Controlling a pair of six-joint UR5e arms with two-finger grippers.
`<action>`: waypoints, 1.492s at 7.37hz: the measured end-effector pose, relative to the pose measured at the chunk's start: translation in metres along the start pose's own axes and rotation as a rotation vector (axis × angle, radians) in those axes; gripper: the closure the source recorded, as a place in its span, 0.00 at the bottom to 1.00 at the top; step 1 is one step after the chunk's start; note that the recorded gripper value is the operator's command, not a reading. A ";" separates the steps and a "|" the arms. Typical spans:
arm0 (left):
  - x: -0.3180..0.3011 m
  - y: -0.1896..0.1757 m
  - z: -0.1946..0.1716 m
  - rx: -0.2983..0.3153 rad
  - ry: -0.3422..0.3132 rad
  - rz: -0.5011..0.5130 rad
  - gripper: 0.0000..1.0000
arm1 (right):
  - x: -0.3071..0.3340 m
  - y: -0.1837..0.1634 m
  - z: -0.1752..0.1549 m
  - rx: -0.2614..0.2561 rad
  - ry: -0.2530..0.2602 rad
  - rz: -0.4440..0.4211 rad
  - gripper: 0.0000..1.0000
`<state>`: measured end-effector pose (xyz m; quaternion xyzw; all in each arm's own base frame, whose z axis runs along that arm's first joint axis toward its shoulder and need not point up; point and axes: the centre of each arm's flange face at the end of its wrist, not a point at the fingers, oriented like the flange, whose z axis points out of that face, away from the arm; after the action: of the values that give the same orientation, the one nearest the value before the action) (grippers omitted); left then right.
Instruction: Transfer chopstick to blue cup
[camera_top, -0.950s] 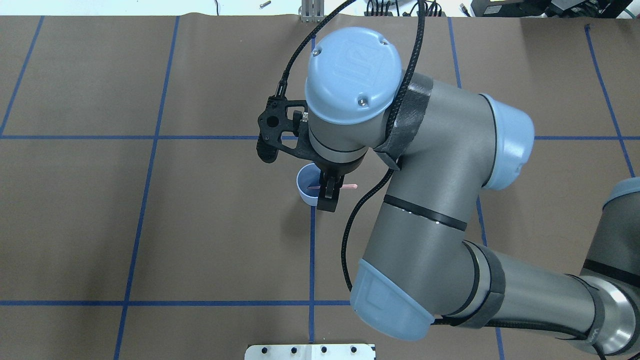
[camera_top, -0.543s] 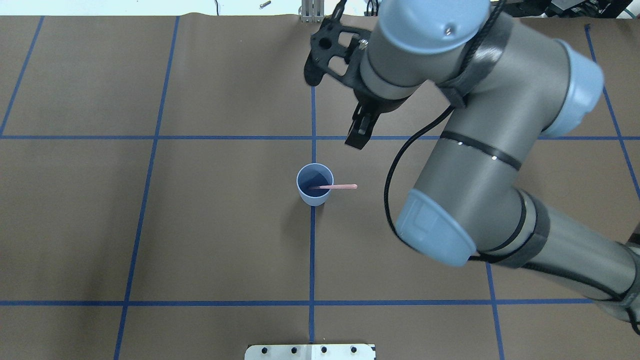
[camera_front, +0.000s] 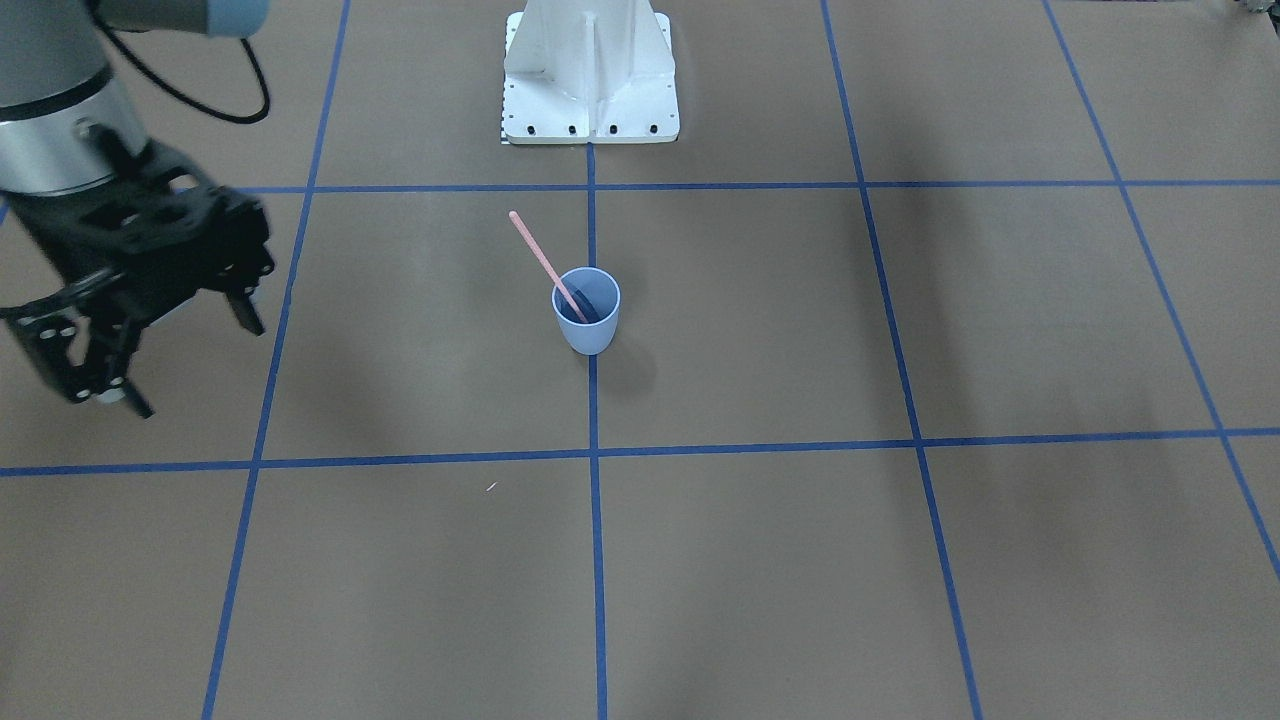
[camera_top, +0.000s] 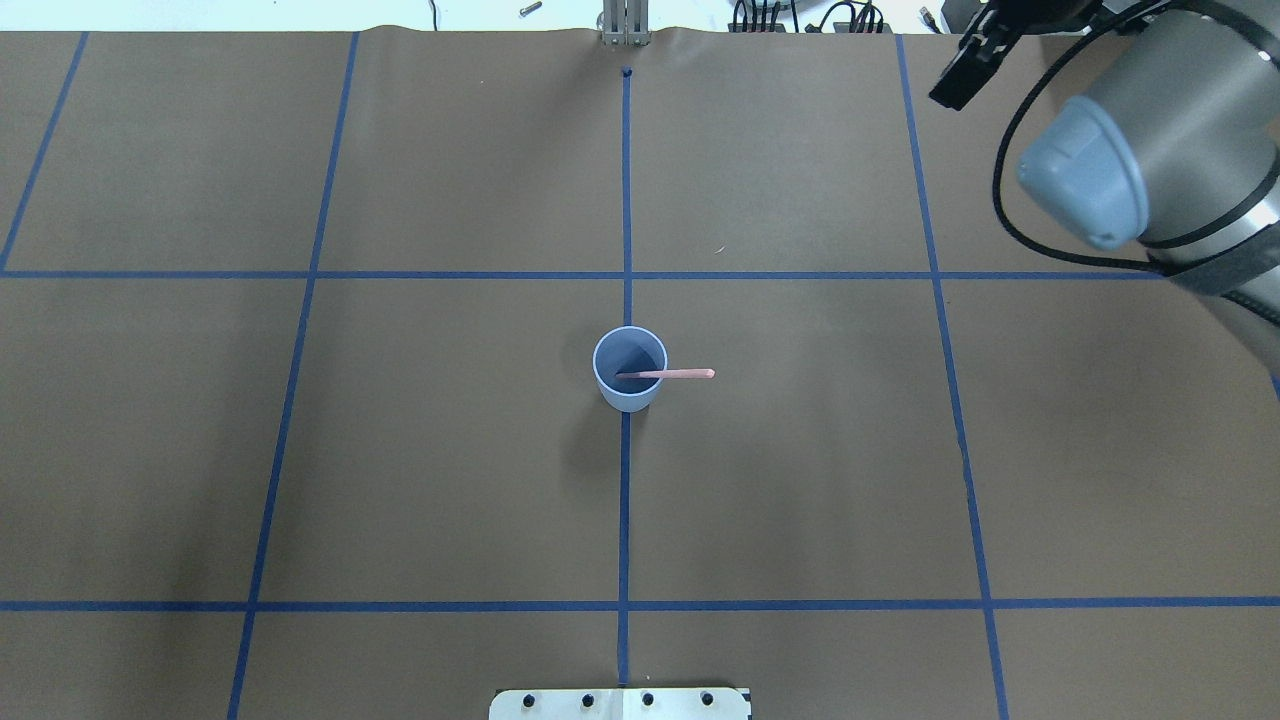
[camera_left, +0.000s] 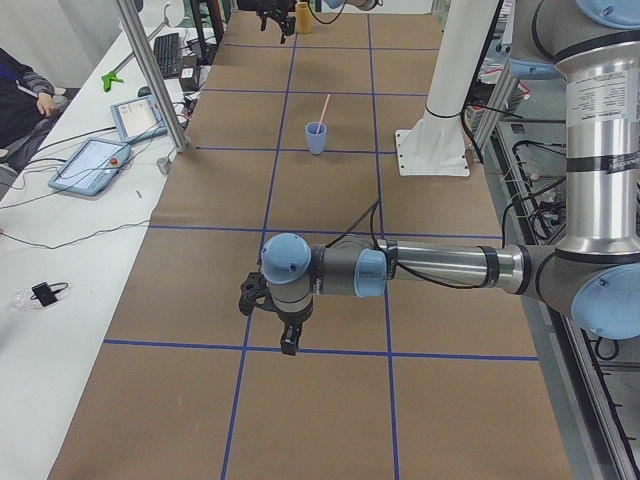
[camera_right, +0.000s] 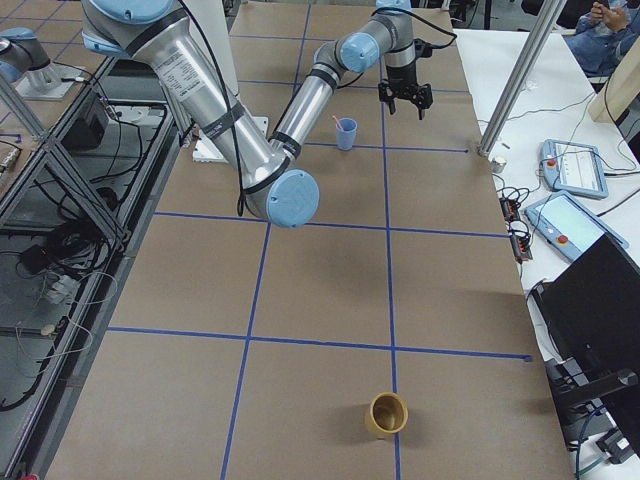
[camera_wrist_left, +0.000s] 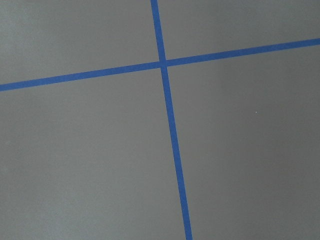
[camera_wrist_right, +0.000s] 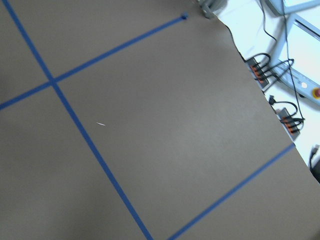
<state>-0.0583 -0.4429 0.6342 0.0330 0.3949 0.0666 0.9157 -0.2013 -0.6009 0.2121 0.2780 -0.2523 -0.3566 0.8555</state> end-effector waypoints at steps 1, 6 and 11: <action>-0.001 0.002 0.001 -0.002 0.000 -0.003 0.01 | 0.042 0.033 0.009 -0.032 0.004 0.073 0.00; 0.001 0.004 -0.001 0.001 0.000 -0.001 0.01 | 0.215 0.286 0.031 -0.164 -0.101 0.568 0.00; 0.003 0.003 -0.002 0.004 0.000 0.004 0.01 | 0.208 0.438 0.059 -0.283 -0.099 0.771 0.00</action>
<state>-0.0583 -0.4393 0.6310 0.0357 0.3951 0.0674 0.9154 0.0965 -0.5156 0.5903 0.0253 -0.3274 -0.0541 0.9430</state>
